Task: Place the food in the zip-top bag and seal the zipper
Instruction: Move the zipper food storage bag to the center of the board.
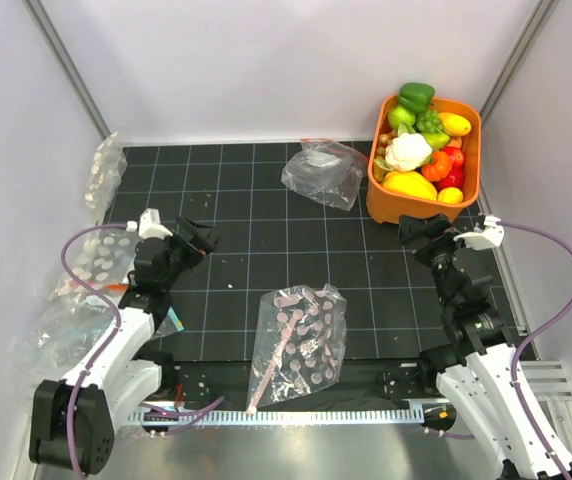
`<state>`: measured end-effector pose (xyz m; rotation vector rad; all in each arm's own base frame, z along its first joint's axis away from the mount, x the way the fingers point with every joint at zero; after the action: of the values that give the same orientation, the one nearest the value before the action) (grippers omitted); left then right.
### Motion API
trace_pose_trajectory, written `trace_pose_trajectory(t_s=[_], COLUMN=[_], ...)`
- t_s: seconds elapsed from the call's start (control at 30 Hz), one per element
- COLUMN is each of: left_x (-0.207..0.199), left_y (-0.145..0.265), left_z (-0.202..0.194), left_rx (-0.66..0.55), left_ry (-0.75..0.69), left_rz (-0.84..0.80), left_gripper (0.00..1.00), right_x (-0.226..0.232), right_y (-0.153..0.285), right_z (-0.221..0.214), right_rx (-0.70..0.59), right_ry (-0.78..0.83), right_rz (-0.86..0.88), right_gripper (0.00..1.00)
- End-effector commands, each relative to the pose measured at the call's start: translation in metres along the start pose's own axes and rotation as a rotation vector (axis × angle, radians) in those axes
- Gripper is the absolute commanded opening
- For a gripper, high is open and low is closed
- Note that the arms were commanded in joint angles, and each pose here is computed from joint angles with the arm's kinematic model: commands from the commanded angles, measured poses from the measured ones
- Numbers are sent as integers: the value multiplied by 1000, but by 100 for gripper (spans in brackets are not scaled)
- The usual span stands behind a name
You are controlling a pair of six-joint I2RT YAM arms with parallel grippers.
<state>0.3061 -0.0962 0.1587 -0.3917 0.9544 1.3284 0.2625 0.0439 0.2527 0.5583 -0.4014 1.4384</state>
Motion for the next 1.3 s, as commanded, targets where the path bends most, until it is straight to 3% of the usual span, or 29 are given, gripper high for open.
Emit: trace_pose_trajectory(t_s=[0.0,0.43,0.7,0.87,1.07,1.27], left_x=[-27,-43,-62,-55,-78,-77], left_y=[-12,-119,-188,-229,-264,-303], left_z=[22,-13,-15,-49,-67,-87], left_rx=[-46,96,100,155,120,121], left_ry=[46,219,262,317,307,333], left_rz=[-54,14,-15,21,-5,-5], left_gripper=[100,100,100,100,100,100], right_x=[-2,-10,-10,-13,-10,-8], right_y=[3,4,20,22,24,26], right_z=[11,12,26,27,27,28], right_rx=[-55,-71,-152,-165,-162,-166], right_ry=[-11,-14,-28,-40,-46,-50], right_rz=[-12,-52,-9,-21,-4,15], right_gripper=[99,100,100,100,100,100])
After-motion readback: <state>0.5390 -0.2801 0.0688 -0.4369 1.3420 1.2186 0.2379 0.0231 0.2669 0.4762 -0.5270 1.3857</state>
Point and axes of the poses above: each gripper's point midway between its finger pads, its own y axis back along the fingers, its own x axis along the line the jaws close on, z = x × y, the point moved 1 cm from there along y, back along the fingers, and after that the axes turned 3 degrees about y, right-handed, at the moved point
